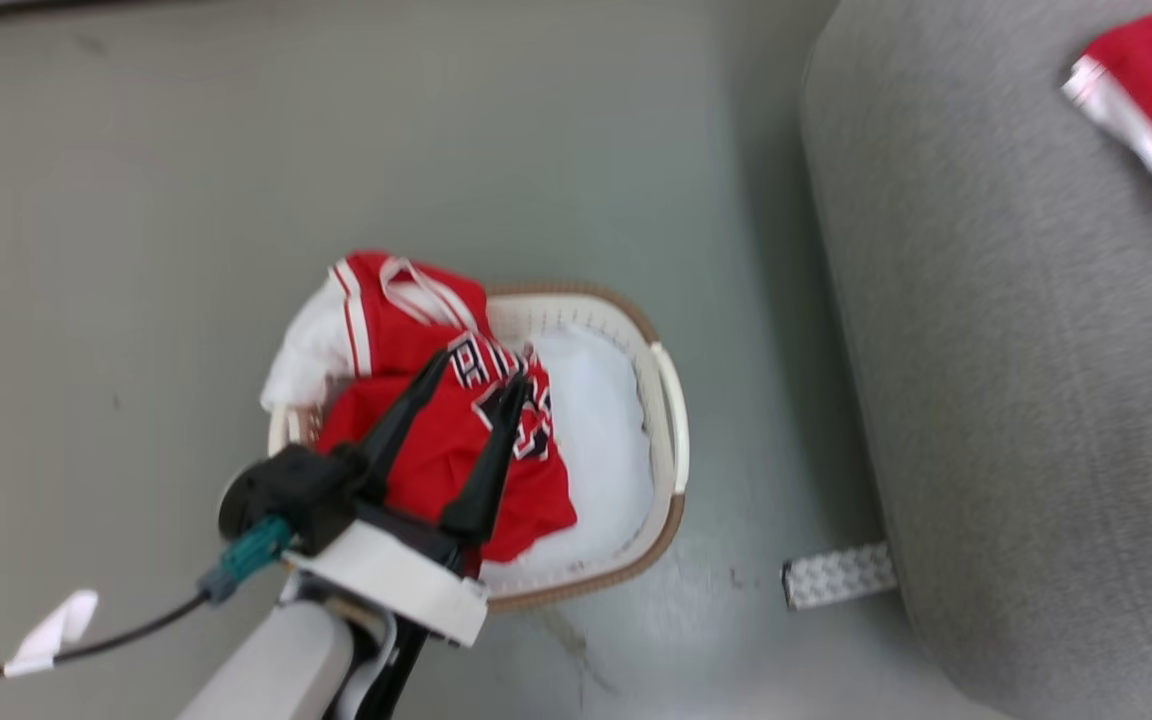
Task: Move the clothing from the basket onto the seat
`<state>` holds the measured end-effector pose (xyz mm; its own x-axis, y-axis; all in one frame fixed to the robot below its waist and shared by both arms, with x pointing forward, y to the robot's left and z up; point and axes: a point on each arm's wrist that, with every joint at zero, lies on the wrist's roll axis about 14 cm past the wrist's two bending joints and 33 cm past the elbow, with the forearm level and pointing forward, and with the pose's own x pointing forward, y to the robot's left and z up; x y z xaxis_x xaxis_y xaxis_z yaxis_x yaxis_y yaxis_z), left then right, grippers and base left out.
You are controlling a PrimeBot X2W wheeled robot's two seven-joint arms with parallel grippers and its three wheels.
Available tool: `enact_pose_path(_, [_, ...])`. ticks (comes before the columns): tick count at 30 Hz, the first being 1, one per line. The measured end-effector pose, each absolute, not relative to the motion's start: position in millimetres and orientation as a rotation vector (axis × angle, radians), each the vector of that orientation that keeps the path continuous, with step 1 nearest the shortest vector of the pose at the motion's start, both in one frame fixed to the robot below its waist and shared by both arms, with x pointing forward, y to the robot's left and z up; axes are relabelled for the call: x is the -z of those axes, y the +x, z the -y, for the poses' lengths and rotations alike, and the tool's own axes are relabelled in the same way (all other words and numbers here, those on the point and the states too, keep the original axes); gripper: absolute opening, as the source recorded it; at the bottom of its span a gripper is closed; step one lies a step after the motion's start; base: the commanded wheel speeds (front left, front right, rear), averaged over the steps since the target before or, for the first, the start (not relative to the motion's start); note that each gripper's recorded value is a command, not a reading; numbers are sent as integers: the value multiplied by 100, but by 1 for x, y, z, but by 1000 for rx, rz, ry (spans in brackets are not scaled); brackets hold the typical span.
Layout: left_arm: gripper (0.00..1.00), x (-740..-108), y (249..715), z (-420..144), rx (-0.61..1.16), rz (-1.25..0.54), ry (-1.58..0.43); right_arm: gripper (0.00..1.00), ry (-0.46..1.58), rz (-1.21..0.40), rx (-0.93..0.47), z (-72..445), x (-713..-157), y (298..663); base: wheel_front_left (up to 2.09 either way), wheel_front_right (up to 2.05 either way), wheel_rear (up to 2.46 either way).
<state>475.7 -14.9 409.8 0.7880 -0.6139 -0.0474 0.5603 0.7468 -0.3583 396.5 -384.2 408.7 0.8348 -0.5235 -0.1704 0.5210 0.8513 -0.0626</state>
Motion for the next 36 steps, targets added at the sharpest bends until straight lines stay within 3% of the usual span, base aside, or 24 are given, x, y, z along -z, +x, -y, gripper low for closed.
enact_pose_path(12, [100, -464, 427, -48, 438, -80, -281, 100, -12, -36, 306, 303, -470, 358, 0, 0, 0])
enact_pose_path(23, [100, -483, 363, -134, 179, -10, -226, 100, 70, 63, 30, 210, -499, 358, 0, 0, 0])
enact_pose_path(36, [100, -491, 334, -166, 86, 40, -212, 100, 107, 81, -73, 176, -505, 352, 0, 0, 0])
